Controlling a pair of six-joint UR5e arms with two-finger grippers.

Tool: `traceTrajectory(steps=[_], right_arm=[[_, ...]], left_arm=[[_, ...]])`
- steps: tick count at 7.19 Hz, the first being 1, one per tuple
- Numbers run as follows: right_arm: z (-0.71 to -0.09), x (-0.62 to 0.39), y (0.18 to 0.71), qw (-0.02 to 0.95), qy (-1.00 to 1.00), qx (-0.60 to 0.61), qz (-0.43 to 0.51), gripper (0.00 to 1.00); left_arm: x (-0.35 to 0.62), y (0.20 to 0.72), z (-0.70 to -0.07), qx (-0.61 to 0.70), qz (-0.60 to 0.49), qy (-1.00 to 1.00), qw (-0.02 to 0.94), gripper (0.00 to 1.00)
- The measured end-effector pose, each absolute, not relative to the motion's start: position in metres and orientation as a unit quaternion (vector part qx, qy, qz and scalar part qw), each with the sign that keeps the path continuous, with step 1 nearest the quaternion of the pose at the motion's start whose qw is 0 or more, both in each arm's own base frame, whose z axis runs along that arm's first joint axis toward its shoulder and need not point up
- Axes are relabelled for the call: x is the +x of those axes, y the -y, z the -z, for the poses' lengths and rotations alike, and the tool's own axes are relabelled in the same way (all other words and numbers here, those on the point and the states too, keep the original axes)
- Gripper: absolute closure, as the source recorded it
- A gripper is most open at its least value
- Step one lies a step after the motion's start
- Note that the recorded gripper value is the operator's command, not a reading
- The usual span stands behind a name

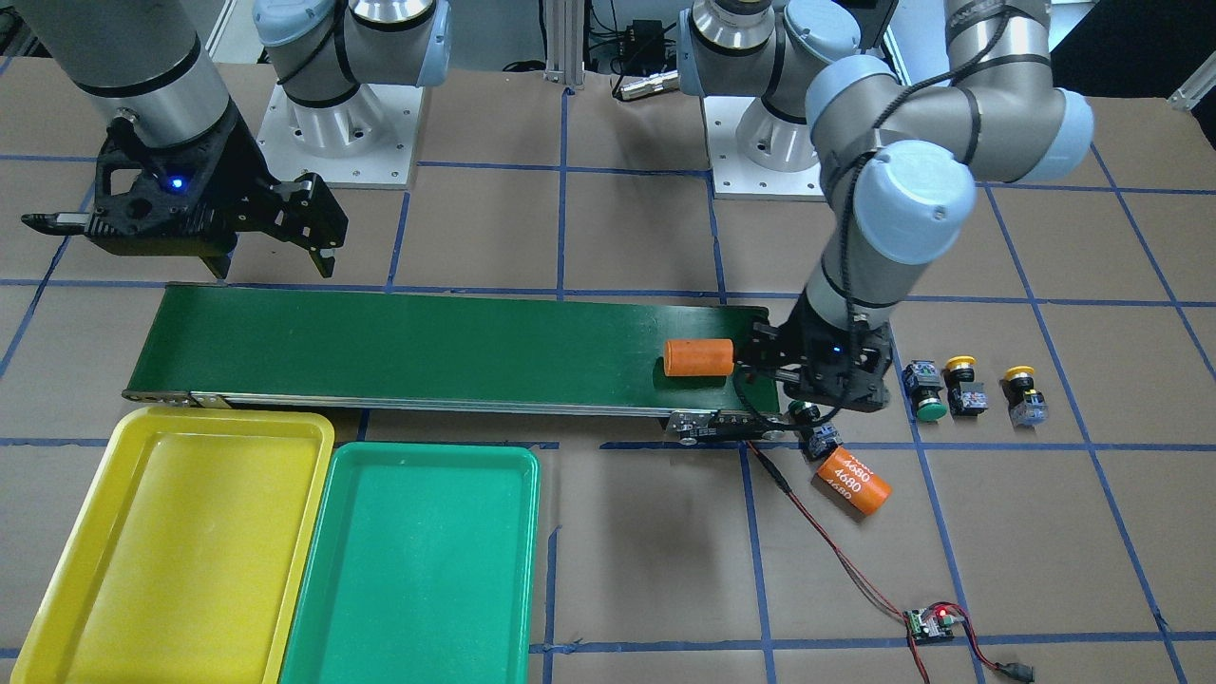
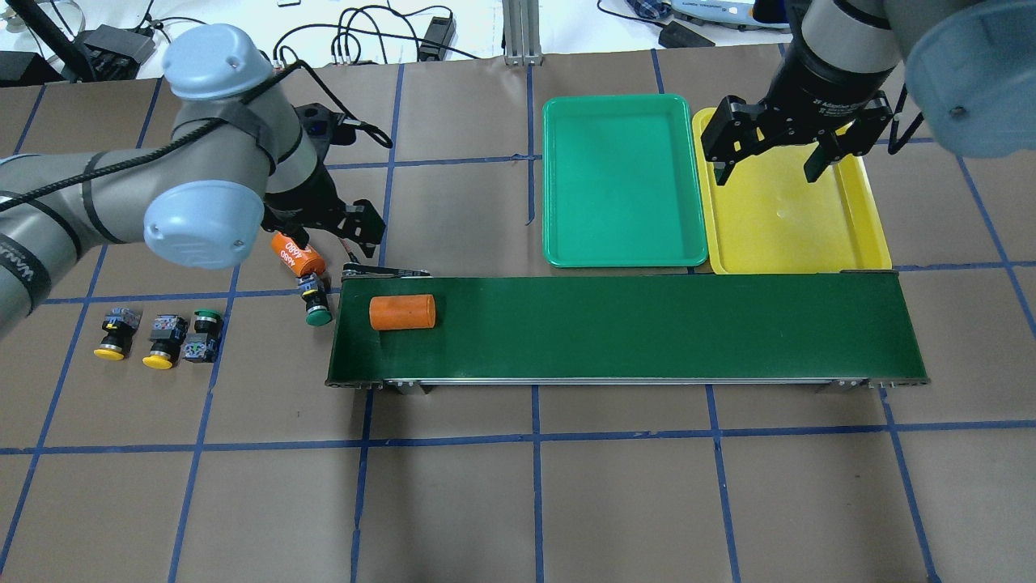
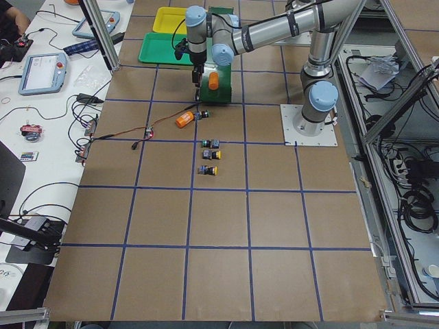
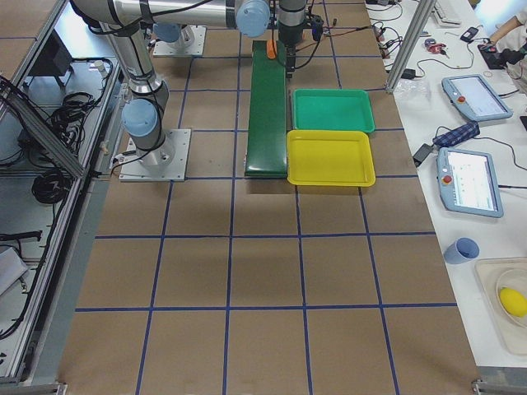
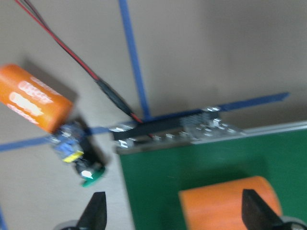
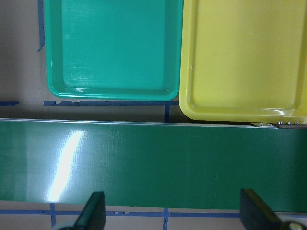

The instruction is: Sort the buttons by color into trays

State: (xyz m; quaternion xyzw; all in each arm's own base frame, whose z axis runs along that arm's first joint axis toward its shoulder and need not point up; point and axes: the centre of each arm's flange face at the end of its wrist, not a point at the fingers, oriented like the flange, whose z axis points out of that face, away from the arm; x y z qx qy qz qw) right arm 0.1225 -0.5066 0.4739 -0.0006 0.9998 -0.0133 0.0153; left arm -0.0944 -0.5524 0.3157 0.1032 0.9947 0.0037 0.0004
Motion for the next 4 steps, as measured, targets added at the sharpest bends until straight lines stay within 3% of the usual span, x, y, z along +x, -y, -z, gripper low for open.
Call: traceTrajectory(steps=[4], right_arm=[[-0.470,0.122,0.506,0.015,-1.000,0.000,0.009,0.00]], left_arm=[[0.010,0.584,-0.268,0.241,-0.016,-0.970,-0.009,0.00]])
